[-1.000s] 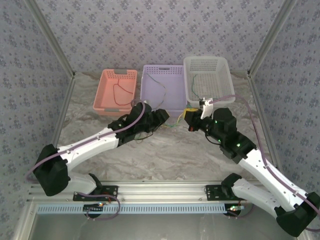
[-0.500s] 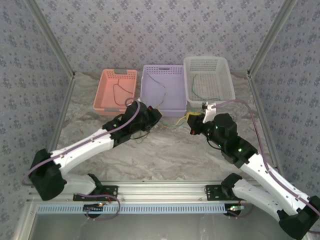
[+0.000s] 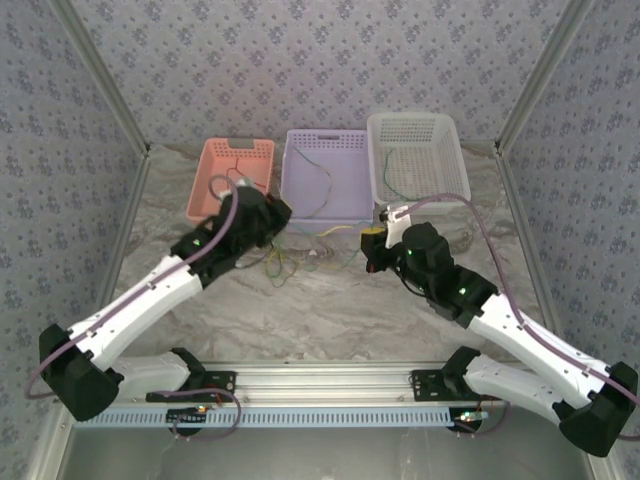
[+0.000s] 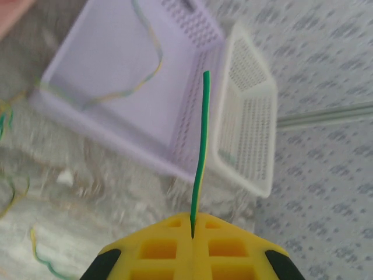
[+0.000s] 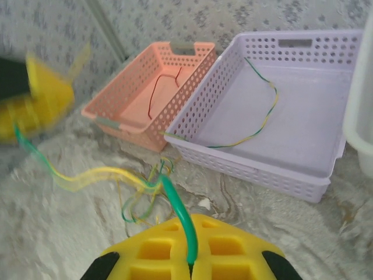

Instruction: Untangle the cables

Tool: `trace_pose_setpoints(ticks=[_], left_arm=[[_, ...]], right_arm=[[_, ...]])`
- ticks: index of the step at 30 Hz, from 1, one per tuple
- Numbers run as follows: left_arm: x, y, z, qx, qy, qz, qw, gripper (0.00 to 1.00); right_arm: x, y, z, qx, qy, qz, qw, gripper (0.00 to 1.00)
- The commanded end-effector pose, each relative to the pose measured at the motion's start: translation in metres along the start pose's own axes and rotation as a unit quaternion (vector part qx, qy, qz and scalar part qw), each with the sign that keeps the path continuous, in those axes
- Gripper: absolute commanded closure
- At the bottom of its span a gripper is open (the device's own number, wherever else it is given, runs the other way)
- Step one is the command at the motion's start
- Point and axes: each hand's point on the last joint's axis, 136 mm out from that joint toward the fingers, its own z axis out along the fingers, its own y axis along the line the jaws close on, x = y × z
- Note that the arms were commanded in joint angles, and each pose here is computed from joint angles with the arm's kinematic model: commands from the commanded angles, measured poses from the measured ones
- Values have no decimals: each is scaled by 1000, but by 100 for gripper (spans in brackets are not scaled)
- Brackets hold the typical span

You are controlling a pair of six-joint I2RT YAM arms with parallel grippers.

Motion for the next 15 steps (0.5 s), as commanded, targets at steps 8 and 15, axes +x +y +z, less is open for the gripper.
trace_pose_setpoints(ticks=[8, 15], left_arm=[[-88, -128, -33, 141, -68, 155, 975, 100], [-129, -175, -30, 216, -95, 144, 961, 100]], right_arm=[[20, 39, -14, -107, 90, -233, 962, 100], [50, 55, 8, -98, 165, -296, 936, 100]])
